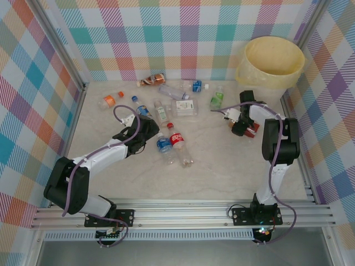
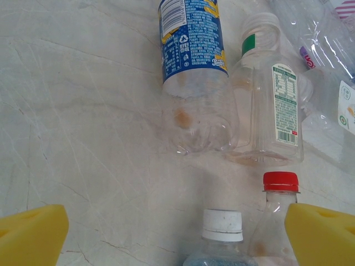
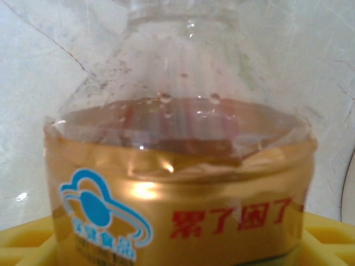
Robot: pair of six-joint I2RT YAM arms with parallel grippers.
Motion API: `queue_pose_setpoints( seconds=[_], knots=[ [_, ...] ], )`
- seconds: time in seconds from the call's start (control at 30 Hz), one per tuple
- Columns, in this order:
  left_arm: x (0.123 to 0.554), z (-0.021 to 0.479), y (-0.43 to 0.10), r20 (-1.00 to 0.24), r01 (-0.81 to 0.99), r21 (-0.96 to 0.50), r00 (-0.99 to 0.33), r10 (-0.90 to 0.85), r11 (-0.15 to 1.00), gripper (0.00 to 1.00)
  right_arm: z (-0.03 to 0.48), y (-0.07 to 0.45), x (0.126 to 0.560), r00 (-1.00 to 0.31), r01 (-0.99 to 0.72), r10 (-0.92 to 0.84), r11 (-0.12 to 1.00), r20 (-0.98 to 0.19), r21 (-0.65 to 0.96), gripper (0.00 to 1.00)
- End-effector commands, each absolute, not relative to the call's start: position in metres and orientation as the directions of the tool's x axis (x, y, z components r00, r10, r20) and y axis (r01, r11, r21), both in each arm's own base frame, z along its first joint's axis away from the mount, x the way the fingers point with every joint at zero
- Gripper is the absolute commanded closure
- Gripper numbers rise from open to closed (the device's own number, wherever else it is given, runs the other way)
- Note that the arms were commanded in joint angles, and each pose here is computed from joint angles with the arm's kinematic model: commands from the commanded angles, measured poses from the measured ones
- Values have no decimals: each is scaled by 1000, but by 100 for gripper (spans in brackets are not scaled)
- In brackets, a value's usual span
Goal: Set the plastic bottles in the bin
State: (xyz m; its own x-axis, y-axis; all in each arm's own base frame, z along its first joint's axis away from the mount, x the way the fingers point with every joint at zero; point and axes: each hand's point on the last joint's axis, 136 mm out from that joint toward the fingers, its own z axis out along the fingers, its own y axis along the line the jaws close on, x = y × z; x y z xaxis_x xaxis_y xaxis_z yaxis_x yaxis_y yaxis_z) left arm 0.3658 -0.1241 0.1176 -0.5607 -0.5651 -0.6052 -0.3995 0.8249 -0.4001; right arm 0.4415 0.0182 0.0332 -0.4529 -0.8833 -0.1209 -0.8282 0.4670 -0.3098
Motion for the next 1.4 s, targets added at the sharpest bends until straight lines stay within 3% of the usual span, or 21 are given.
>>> queue_pose_setpoints(
  seconds=[0.0, 0.17, 0.33, 0.6, 0.77, 1.0, 1.2, 1.37],
  knots=[
    [369, 120, -116, -610, -430, -392, -540, -580, 813, 0, 39, 34, 437, -458, -819, -863, 503, -214, -276, 33],
    [370, 120, -115, -612, -433, -390, -537, -580, 813, 0, 78, 56, 444, -446, -785, -814, 555, -372, -274, 42],
    [370, 119, -119, -605, -424, -402, -541, -584, 811, 0, 140, 89, 448, -366, -759, -726, 595, -582, -264, 41],
    [370, 127, -122, -601, -402, -433, -538, -591, 807, 0, 251, 126, 455, -264, -696, -424, 706, -867, -133, 44],
    [368, 130, -120, -606, -402, -439, -528, -595, 804, 0, 298, 130, 469, -315, -635, -228, 772, -921, 26, 42],
    [364, 134, -113, -615, -408, -440, -512, -600, 800, 0, 349, 134, 490, -273, -593, -29, 792, -962, 144, 43],
    [363, 135, -111, -617, -411, -441, -507, -602, 798, 0, 409, 92, 524, -134, -383, 94, 913, -986, 139, 43],
    [362, 137, -110, -619, -412, -444, -502, -605, 796, 0, 434, 54, 552, -23, -193, 98, 976, -995, 100, 43]
  ],
)
